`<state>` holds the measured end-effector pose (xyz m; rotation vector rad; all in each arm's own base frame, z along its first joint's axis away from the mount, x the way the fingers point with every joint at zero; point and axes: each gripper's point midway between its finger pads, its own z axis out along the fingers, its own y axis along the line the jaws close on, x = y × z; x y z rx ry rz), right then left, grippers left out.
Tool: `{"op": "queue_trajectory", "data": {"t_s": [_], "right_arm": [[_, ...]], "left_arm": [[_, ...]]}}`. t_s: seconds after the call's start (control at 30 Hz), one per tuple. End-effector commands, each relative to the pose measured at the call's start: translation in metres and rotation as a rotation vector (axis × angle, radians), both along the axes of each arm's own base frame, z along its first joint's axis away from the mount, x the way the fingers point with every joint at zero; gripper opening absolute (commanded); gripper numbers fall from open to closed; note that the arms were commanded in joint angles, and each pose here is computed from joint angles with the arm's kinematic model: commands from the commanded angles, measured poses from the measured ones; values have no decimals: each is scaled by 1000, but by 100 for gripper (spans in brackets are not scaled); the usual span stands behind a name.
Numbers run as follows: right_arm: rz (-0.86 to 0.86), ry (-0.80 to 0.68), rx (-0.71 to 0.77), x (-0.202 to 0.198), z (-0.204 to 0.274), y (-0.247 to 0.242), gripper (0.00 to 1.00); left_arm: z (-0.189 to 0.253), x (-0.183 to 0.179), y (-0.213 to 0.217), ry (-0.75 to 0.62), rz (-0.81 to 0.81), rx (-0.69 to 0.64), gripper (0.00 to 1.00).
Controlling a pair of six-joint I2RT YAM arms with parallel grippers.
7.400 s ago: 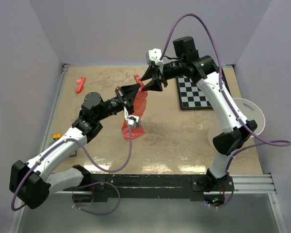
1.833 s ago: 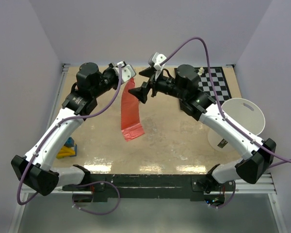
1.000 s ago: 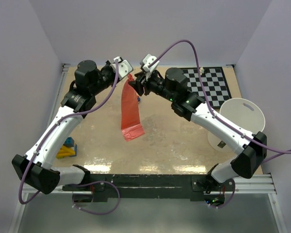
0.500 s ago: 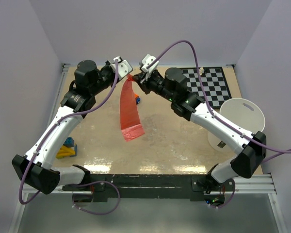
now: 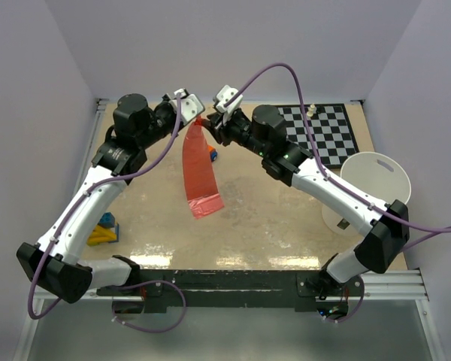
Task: Put the trash bags into the trash bin
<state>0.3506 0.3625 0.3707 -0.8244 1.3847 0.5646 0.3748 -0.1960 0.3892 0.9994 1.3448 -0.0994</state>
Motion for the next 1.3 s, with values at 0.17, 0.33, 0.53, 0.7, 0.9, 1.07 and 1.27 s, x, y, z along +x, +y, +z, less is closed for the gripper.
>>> {"op": "queue_trajectory", "data": {"t_s": [0.17,0.33,0.53,0.7,0.9,1.07,1.27], "right_arm": [[202,-33,90,-30,29,23,42],[182,-23,104,-24,28,25,39],[49,-36,94,-1,29,14,31],[63,-36,78,-4,24,13,2],[397,-110,23,-41,42,25,0],[604,-89,-47,-62,34,36,0],[544,-84,-70,-38,26,38,0]], "left_arm": [[20,-7,7,-38,16,-52,0],[19,-8,5,-30,4,-59,0],[19,-8,6,-26,11,-62,0],[19,-11,7,-27,3,-56,0],[11,-30,3,-248,-137,199,0],[26,-50,-2,-725,-220,486,0],[37,-77,-25,-975,-336,580,0]]}}
